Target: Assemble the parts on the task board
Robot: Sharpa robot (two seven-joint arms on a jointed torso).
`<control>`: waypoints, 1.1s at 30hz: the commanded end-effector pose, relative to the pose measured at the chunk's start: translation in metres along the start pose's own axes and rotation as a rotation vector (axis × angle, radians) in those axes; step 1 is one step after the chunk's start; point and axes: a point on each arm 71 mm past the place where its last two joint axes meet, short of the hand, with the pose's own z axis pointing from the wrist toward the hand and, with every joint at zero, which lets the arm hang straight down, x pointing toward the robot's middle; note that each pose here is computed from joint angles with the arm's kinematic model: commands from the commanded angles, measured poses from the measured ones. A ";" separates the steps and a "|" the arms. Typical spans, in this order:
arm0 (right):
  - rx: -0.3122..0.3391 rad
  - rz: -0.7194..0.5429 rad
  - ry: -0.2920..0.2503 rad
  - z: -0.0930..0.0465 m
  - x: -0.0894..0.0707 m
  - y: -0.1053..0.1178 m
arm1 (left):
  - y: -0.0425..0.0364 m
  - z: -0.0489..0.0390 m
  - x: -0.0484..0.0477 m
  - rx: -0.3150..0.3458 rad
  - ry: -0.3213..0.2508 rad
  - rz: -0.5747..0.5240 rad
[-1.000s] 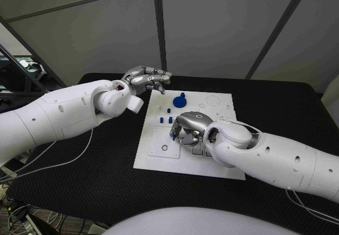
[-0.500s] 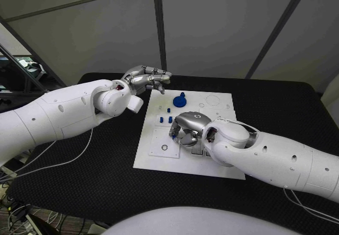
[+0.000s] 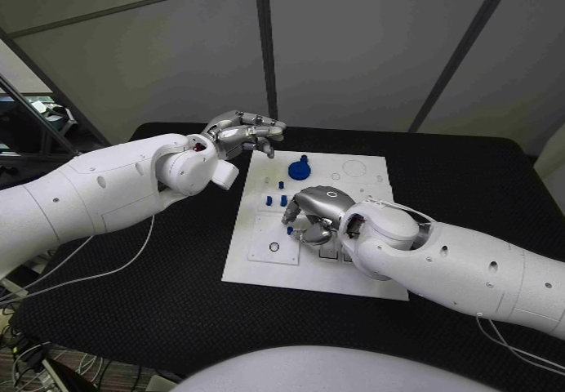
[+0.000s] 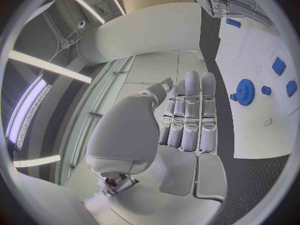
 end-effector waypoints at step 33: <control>0.214 -0.027 -0.057 -0.053 -0.064 -0.083 | 0.0019 -0.0031 -0.0022 -0.003 0.018 -0.010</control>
